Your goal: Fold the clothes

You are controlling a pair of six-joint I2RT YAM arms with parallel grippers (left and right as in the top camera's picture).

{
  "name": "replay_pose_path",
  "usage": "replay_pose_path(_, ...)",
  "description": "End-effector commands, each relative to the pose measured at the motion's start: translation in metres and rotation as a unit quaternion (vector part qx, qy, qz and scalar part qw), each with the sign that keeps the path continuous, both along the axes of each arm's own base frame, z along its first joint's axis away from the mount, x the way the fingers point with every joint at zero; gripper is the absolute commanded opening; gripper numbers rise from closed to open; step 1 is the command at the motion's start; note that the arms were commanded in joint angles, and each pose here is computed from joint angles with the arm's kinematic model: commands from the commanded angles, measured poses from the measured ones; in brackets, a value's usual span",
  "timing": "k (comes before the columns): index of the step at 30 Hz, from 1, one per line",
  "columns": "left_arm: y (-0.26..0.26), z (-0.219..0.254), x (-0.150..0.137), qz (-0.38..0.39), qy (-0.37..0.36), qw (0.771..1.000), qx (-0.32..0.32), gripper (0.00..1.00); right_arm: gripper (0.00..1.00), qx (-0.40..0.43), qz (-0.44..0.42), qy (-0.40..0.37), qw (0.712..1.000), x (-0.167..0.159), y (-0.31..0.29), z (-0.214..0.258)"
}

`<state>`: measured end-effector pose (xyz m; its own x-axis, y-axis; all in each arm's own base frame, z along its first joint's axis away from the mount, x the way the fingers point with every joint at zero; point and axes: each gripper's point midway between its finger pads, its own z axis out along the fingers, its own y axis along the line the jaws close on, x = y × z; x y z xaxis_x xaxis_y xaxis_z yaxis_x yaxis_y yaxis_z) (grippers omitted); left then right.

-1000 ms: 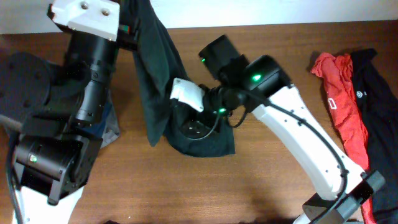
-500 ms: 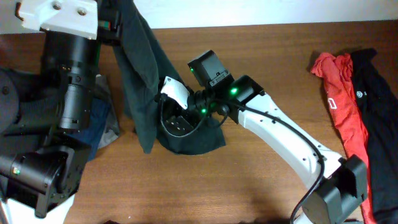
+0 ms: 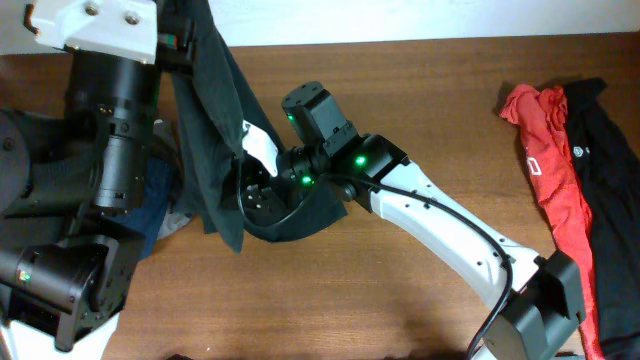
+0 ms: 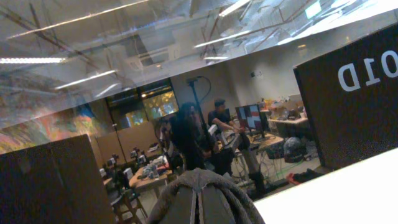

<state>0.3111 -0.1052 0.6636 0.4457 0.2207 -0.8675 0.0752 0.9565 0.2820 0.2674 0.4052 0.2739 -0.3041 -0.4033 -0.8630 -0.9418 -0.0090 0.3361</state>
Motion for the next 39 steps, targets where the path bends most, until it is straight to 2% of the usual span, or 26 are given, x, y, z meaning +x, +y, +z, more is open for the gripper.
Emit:
replay_pose_path(1,0.009,0.02,-0.016,0.011,-0.03,0.999,-0.001,0.0,0.4,-0.021,-0.023,-0.003,1.0,0.006,-0.001,-0.012)
replay_pose_path(8,0.013,0.03,-0.025,0.012,-0.043,0.999,-0.006,0.0,0.5,-0.036,-0.036,-0.001,0.999,0.015,0.001,-0.032)
replay_pose_path(21,0.018,0.043,-0.035,0.012,-0.059,0.998,-0.014,0.0,0.5,-0.017,-0.015,0.005,1.0,0.012,0.013,-0.037)
replay_pose_path(25,0.019,0.046,-0.038,0.012,-0.063,0.998,-0.016,0.0,0.51,-0.044,-0.063,0.005,0.997,0.027,0.011,-0.045)
replay_pose_path(29,0.02,0.048,-0.04,0.012,-0.066,0.998,-0.017,0.0,0.62,-0.06,-0.103,0.009,0.993,0.039,0.009,-0.051)
replay_pose_path(34,0.021,0.049,-0.041,0.012,-0.068,0.997,-0.018,0.0,0.65,-0.035,-0.096,-0.005,0.995,0.044,0.017,-0.044)
replay_pose_path(37,0.021,0.051,-0.043,0.012,-0.07,0.997,-0.019,0.0,0.62,0.01,-0.038,0.005,0.999,0.027,0.025,-0.03)
replay_pose_path(38,0.021,0.05,-0.042,0.012,-0.069,0.997,-0.018,0.01,0.58,0.023,-0.019,0.009,1.0,0.021,0.027,-0.024)
replay_pose_path(39,0.022,0.05,-0.042,0.014,-0.068,0.997,-0.019,0.01,0.49,0.032,-0.006,0.012,0.999,0.017,0.027,-0.021)
